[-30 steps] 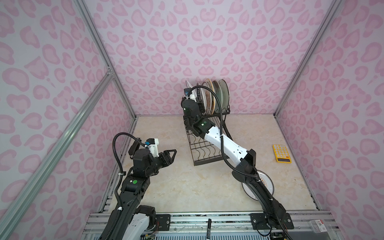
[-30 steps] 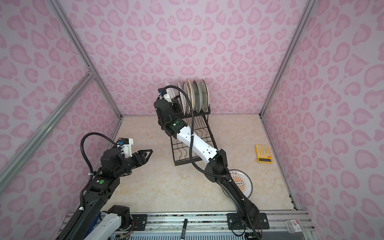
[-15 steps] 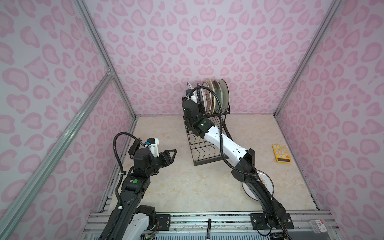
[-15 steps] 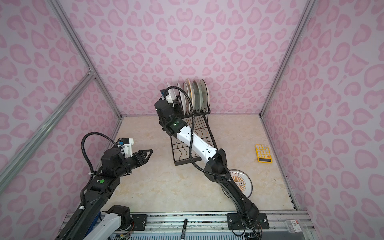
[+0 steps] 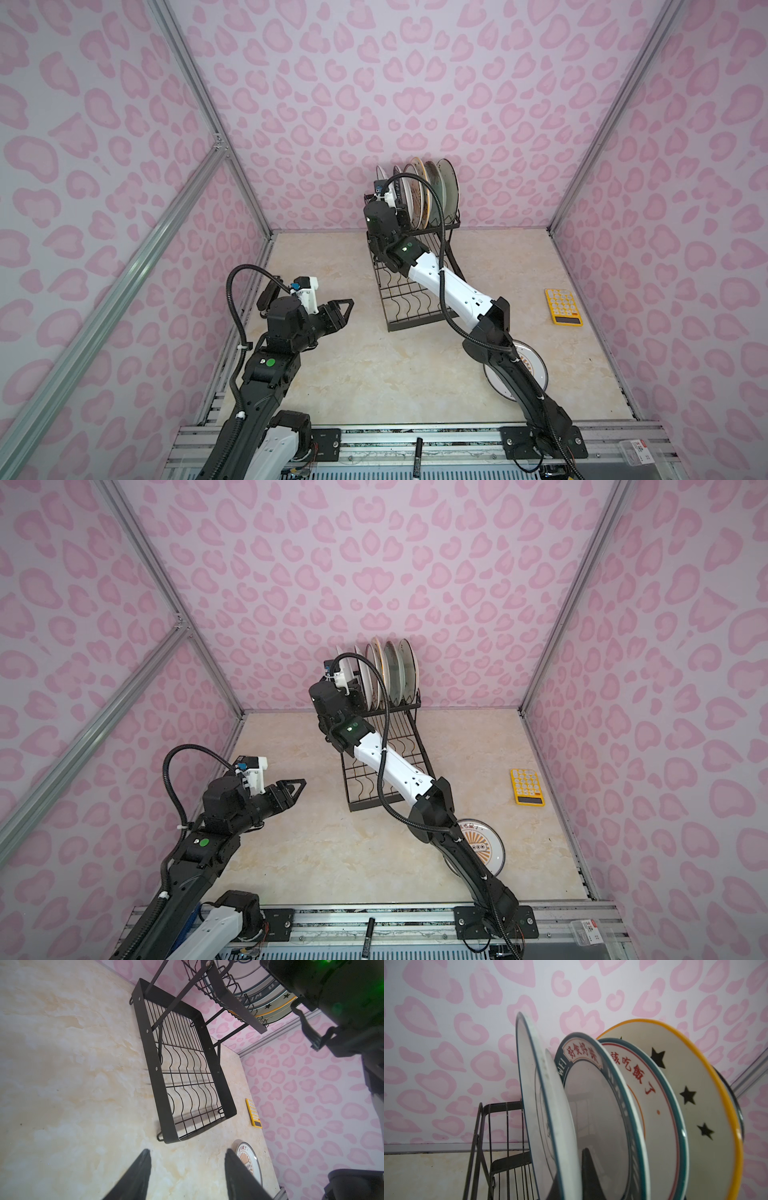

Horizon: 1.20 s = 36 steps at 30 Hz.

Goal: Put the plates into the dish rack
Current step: 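Lower the teal-rimmed plate with the right gripper in front of the other plates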

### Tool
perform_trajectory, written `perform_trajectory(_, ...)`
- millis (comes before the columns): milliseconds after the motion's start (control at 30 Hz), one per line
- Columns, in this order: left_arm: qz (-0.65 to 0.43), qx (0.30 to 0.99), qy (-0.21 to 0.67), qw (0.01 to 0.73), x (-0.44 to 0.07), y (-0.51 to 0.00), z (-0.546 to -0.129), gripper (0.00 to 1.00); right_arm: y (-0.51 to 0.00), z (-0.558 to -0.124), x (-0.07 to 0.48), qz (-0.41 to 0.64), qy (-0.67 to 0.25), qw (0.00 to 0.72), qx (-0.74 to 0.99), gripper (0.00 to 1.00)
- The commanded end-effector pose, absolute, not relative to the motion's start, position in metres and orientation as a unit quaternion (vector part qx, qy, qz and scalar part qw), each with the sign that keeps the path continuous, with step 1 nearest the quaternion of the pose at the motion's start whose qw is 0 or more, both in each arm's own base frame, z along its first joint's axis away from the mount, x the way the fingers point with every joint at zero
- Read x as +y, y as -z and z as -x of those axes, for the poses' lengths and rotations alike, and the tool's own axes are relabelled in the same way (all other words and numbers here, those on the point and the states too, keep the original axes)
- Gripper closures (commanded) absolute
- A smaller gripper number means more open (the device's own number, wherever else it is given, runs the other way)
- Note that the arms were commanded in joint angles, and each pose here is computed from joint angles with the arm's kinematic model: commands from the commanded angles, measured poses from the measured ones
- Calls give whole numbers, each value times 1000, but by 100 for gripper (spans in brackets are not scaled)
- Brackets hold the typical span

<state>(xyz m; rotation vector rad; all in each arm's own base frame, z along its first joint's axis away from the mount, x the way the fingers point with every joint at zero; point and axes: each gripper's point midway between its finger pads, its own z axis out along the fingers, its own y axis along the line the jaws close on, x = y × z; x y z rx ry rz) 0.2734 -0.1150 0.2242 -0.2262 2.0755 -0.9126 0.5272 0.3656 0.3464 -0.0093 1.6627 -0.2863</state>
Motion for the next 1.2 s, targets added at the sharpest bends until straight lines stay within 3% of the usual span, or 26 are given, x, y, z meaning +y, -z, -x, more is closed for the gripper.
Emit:
perform_trajectory(0,80,821,369,428,-117,-232,-275,41,-341,-527,369,-3,116,664,738,100)
perform_trajectory(133,81,821,370,427,-117,-232,-275,41,-339,-526,371,-1,118,663,739,99)
perform_trajectory(500,78,821,370,428,-117,-234,-273,40,-348,-525,371,3,115,669,735,80)
perform_trajectory(1167,76,819,373,429,-119,-239,-275,33,-386,-519,363,4,97,687,720,70)
